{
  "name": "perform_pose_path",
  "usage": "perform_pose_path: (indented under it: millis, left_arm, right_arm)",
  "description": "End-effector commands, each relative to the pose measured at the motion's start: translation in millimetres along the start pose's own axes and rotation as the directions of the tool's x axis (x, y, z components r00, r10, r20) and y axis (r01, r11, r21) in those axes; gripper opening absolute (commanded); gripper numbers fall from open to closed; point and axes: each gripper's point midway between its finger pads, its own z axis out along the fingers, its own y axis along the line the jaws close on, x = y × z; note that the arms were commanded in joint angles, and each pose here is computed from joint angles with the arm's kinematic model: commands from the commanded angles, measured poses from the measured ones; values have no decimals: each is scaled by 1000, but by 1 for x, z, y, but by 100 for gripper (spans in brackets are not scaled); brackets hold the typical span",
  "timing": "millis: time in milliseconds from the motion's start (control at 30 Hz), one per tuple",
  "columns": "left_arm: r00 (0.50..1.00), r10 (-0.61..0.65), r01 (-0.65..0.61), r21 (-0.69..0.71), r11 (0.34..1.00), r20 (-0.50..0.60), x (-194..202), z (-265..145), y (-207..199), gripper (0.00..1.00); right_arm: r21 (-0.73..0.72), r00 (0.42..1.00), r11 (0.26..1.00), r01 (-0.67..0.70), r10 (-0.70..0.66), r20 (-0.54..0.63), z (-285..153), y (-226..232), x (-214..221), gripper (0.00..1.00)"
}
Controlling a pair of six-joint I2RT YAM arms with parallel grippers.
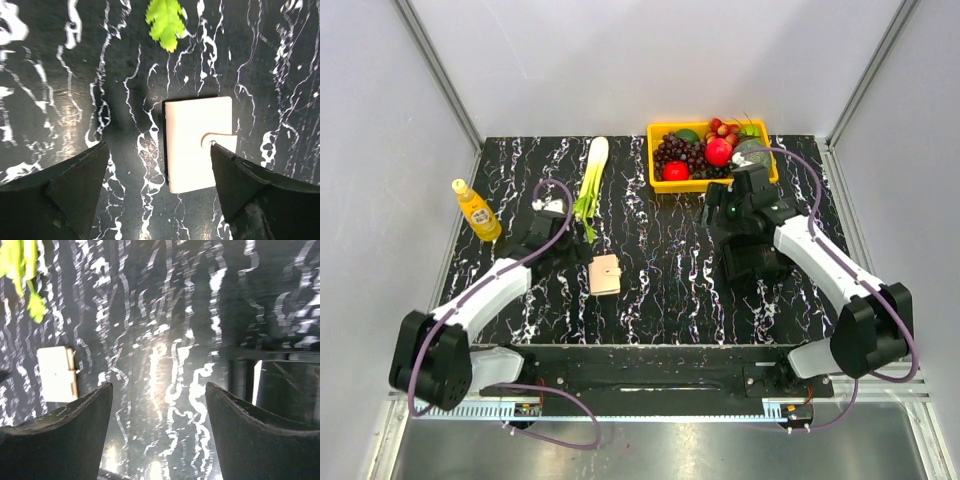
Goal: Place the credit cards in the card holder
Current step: Open the card holder at the center of the board.
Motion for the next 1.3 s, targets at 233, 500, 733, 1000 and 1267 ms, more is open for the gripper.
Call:
perform_pose_path:
  millis: [233, 500, 733, 1000, 1267]
  left_arm:
    - [981, -135, 158, 170, 973, -140, 56, 41, -28, 67]
    - [979, -119, 167, 307, 937, -167, 71, 43, -45, 63]
    - [973, -100, 176, 388, 905, -208, 76, 44, -61, 24]
    - [975, -97, 178, 441, 879, -201, 62, 41, -77, 0]
    - [979, -121, 179, 414, 892, -162, 40, 21, -81, 0]
  right_arm:
    - [-158, 979, 987, 40, -71, -194, 63, 132, 81, 70]
    - [-252, 938, 968, -7, -80, -336, 105, 187, 129, 65]
    - [-229, 927, 973, -6, -81, -365, 114, 180, 146, 62]
    - [-106, 928, 982, 154, -181, -325, 101, 163, 157, 59]
    - [-26, 930, 964, 266, -264, -254, 83, 167, 151, 58]
